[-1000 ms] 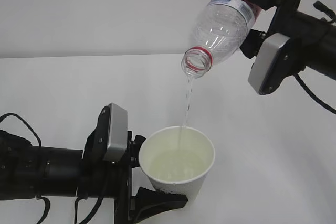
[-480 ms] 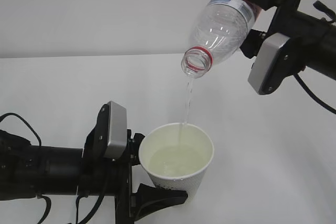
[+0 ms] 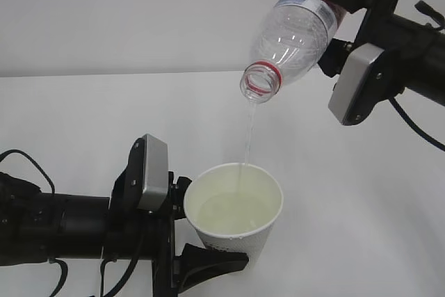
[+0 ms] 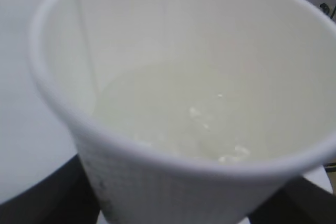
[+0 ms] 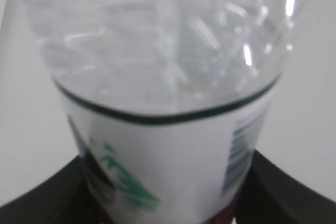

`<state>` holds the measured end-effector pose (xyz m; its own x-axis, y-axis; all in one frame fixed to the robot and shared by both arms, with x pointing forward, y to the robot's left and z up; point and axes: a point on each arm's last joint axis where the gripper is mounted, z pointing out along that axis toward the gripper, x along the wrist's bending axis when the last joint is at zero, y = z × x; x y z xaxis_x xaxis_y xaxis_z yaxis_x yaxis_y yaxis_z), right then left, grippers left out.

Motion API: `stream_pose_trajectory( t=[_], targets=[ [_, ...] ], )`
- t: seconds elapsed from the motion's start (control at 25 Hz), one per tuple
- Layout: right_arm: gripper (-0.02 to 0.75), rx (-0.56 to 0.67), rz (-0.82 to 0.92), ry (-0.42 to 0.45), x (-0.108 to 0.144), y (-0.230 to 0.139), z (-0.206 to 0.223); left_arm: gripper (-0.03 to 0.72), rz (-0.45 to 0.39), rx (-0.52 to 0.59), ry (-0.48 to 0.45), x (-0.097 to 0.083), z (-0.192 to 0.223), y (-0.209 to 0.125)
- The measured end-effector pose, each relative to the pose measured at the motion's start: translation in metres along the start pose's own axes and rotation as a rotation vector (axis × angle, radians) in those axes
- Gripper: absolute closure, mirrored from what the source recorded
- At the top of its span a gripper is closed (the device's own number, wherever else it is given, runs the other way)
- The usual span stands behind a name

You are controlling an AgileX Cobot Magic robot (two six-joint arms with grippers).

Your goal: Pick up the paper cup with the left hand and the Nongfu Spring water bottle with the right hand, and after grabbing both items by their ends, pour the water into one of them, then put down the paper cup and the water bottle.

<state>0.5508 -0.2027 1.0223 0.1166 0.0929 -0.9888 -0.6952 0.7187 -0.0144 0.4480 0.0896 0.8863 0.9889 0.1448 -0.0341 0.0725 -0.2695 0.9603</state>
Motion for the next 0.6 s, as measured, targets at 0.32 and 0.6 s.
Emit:
stream_pose_trajectory(
  t=[0.32,0.6],
  targets=[
    [0.256,-0.002,-0.012,-0.018,-0.005,-0.002,0.003,0.152,0.001,0.001,-0.001,0.0,0.0,0.0],
    [0.256,-0.004,-0.024,-0.035,-0.012,0.0,0.002,0.152,-0.001,0.0,0.001,0.0,0.0,0.0]
  ],
)
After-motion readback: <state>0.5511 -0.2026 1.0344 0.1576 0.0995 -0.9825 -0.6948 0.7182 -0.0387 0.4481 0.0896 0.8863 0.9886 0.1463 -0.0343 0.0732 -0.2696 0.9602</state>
